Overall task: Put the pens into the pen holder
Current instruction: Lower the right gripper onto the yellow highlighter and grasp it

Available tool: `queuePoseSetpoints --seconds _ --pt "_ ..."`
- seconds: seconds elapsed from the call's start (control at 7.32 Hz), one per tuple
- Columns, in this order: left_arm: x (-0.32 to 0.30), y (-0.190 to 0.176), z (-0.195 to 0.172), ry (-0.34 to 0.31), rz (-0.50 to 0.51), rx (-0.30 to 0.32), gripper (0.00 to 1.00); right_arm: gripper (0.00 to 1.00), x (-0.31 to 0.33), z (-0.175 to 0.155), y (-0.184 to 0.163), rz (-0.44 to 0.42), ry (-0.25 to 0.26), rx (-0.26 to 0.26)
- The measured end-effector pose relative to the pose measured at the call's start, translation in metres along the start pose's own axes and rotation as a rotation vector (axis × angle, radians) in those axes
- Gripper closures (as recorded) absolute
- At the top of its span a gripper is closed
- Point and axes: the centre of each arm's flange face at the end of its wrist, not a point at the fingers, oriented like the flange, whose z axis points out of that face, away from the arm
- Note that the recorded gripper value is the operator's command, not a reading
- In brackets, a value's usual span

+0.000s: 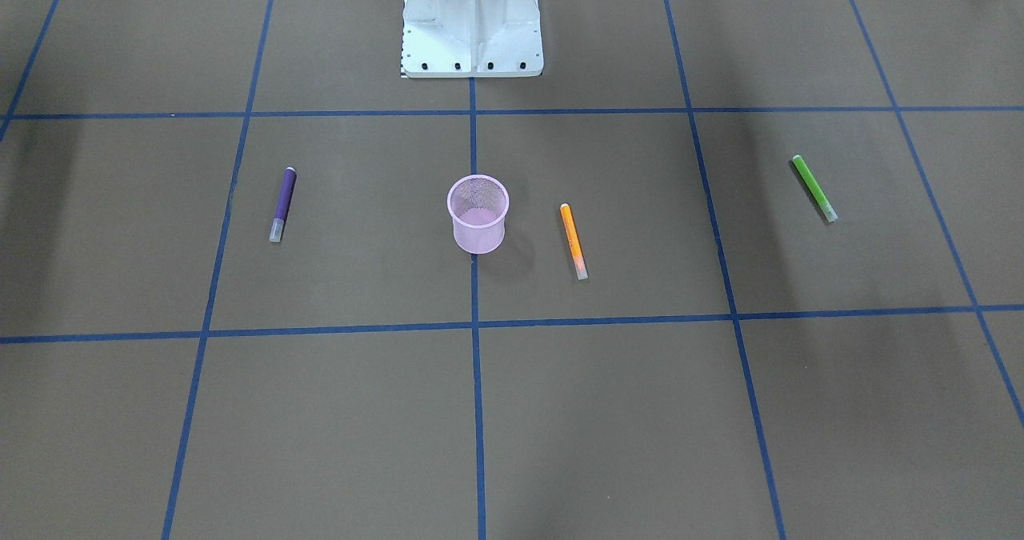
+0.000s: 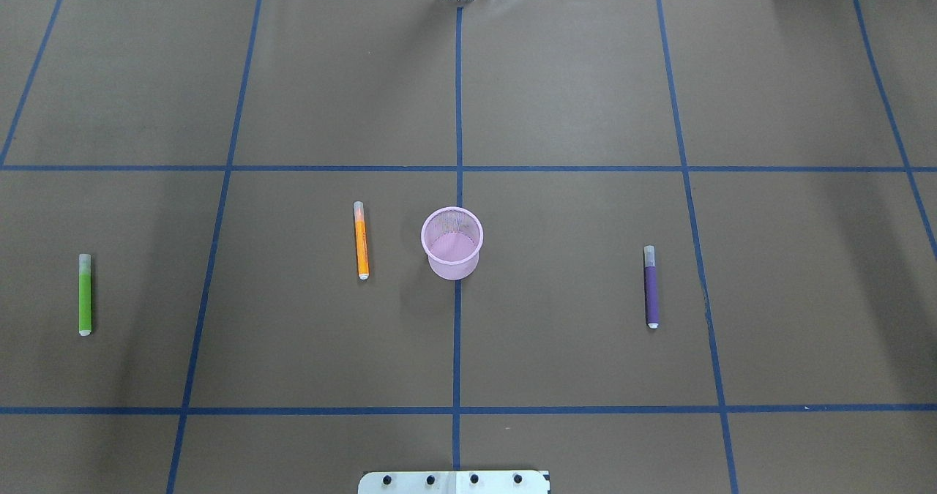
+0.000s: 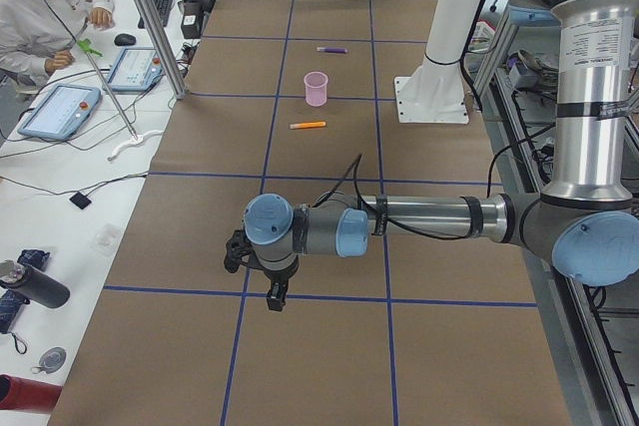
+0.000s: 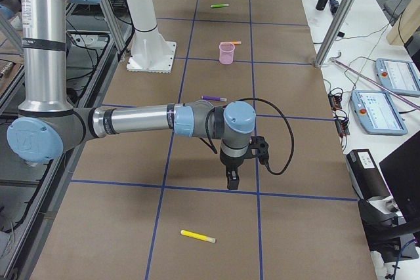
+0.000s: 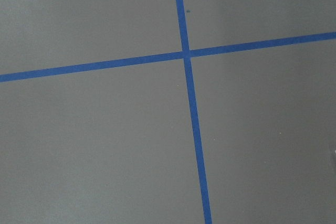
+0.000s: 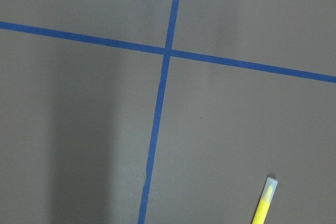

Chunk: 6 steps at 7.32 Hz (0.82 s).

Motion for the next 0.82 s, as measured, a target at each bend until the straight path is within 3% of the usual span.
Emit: queuePoseSetpoints --seconds 0.82 --pt "0.005 -0.003 -0.005 0.000 0.015 0.018 0.00 0.00 -0.013 -0.017 -0.007 -0.031 0.004 0.035"
